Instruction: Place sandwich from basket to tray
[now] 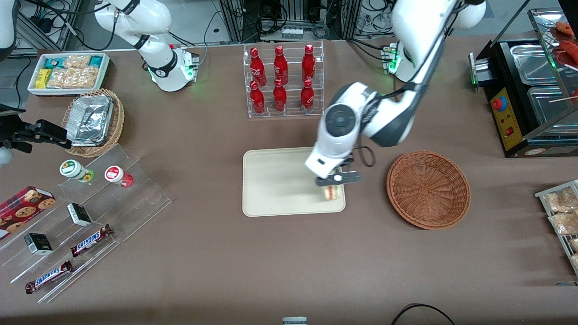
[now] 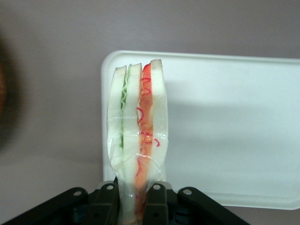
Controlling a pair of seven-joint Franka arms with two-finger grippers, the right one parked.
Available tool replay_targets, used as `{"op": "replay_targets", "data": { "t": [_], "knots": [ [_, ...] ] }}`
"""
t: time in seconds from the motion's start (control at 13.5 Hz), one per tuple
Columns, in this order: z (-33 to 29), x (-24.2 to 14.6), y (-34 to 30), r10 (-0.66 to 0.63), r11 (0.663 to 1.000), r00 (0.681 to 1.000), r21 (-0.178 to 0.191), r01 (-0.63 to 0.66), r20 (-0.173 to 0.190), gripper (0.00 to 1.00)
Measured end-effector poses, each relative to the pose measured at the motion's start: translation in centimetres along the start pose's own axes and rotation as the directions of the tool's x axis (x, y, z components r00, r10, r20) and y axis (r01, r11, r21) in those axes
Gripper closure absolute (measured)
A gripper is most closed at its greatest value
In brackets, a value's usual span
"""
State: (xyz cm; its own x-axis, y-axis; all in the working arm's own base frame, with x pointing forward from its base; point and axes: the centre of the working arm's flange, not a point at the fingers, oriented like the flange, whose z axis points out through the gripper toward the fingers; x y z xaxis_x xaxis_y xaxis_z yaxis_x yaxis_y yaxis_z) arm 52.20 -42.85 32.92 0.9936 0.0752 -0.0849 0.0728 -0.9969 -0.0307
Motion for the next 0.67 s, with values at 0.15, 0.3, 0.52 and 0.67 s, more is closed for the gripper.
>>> {"op": "replay_targets", "data": {
  "t": [0.15, 0.3, 0.52, 0.67],
  "knots": [
    [1.9, -0.8, 2.5, 0.034, 0.999, 0.999, 0.007, -0.034, 0.011, 0.83],
    [2.9, -1.2, 4.1, 0.054, 0.999, 0.998, 0.0, -0.054, 0.02, 0.83],
    [3.7, -1.6, 5.9, 0.077, 0.997, 0.997, -0.014, -0.077, 0.028, 0.83],
    [4.7, -1.9, 7.1, 0.091, 0.996, 0.995, -0.014, -0.091, 0.034, 0.83]
  ]
}}
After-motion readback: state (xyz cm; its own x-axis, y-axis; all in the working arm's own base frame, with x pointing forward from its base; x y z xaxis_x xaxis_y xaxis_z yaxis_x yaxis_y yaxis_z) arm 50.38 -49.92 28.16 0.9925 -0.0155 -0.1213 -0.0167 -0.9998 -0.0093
